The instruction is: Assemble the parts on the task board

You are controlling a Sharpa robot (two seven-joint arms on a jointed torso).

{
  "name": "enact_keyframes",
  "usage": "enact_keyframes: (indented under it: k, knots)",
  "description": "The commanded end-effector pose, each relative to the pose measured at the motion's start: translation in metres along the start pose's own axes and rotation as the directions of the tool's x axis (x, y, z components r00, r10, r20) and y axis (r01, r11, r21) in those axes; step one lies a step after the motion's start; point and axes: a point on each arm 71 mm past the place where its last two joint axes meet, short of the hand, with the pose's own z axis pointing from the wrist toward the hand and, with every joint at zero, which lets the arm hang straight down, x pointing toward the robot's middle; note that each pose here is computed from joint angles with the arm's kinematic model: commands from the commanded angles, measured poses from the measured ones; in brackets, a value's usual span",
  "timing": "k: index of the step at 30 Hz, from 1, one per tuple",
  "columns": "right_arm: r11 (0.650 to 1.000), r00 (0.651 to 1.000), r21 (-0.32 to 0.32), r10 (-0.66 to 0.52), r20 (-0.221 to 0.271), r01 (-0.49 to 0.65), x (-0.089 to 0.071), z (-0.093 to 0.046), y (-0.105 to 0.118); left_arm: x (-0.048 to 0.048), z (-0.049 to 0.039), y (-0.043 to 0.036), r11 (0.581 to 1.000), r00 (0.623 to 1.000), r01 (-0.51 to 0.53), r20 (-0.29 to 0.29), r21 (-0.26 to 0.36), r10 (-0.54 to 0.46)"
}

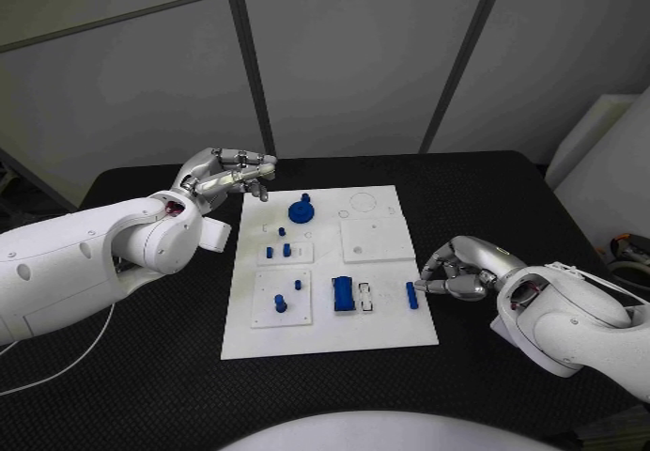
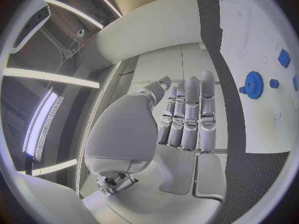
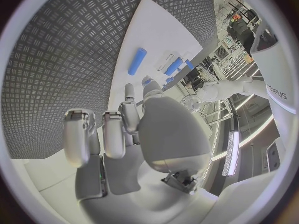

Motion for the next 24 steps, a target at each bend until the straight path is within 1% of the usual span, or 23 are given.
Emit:
enact_keyframes:
  k: [1, 6, 11, 20, 24]
  knots:
    - [0.998, 0.998, 0.032, -0.049, -0.03, 0.05, 0.004, 0.002, -0.002, 0.0013, 0.0001, -0.0016, 1.0, 1.0, 0.007, -0.014, 0.016, -0.007]
    - [0.998, 0.998, 0.039, -0.055, -0.037, 0.056, 0.008, 0.004, -0.001, 0.0012, 0.0, -0.0015, 1.0, 1.0, 0.008, -0.014, 0.016, -0.007]
    - [0.998, 0.997, 0.033, -0.059, -0.054, 0.061, 0.013, 0.007, 0.003, 0.0013, -0.0001, -0.0013, 1.0, 1.0, 0.008, -0.015, 0.015, -0.008]
    - [0.995, 0.989, 0.034, -0.09, -0.118, 0.094, 0.024, 0.01, 0.005, -0.0002, -0.001, -0.0012, 1.0, 1.0, 0.007, -0.012, 0.012, -0.007]
    - [0.993, 0.985, 0.029, -0.111, -0.131, 0.116, 0.029, 0.011, 0.007, -0.0006, -0.0012, -0.0012, 1.0, 1.0, 0.006, -0.011, 0.012, -0.006]
